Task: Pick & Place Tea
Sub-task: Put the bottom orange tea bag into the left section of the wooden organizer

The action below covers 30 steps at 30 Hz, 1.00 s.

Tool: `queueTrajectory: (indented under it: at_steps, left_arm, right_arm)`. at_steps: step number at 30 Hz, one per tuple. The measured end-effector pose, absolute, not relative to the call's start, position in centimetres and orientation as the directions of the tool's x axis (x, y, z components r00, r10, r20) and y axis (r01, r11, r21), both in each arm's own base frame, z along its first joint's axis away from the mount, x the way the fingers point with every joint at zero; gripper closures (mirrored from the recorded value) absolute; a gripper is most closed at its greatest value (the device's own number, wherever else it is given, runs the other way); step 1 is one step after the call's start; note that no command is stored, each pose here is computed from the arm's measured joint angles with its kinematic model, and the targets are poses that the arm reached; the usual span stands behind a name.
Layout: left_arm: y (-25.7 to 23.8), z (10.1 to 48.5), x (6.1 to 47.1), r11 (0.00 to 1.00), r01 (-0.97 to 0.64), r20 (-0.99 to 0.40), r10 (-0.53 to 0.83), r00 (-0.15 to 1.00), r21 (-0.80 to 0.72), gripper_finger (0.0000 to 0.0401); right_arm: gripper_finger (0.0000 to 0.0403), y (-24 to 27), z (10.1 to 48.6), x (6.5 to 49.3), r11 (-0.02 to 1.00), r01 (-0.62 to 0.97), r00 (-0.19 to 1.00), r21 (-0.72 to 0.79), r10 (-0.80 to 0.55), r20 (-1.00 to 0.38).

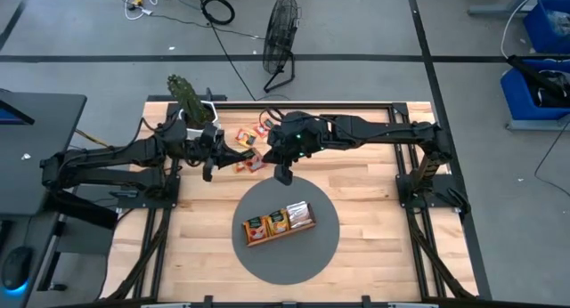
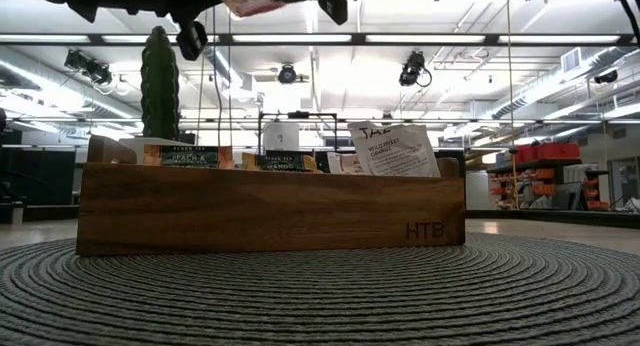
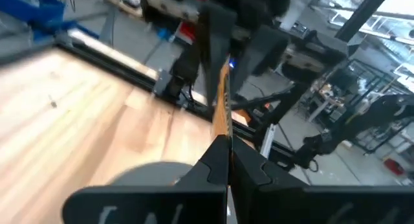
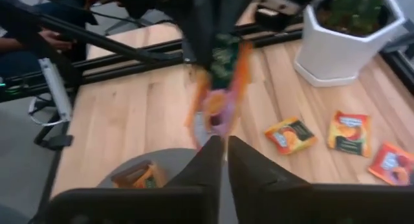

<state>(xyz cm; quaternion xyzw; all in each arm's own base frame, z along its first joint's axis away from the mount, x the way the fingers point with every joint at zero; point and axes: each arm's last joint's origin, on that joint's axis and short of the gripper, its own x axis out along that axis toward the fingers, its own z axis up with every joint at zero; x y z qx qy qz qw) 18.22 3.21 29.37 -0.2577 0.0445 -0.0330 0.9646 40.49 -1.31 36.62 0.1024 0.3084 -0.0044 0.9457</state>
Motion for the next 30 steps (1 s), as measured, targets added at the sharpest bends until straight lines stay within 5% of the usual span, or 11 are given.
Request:
queueTrajectory:
  at_steps: [13, 30]
  left_arm:
    - [-0.5, 28.6, 16.3, 0.832, -0.039, -0.215, -0.097, 0.972, -0.554, 0.0400]
    - [-7.8, 26.2, 16.7, 0.861, -0.146, -0.351, -0.039, 0.936, -0.487, 0.0400]
  right_arm:
    - [0.0236, -2.0, 36.3, 39.8, 0.976, 0.158, 0.766, 0.151, -0.024, -0.643]
    - [0.0237, -4.4, 35.8, 39.1, 0.939, 0.343, 0.687, 0.036, -0.224, -0.692]
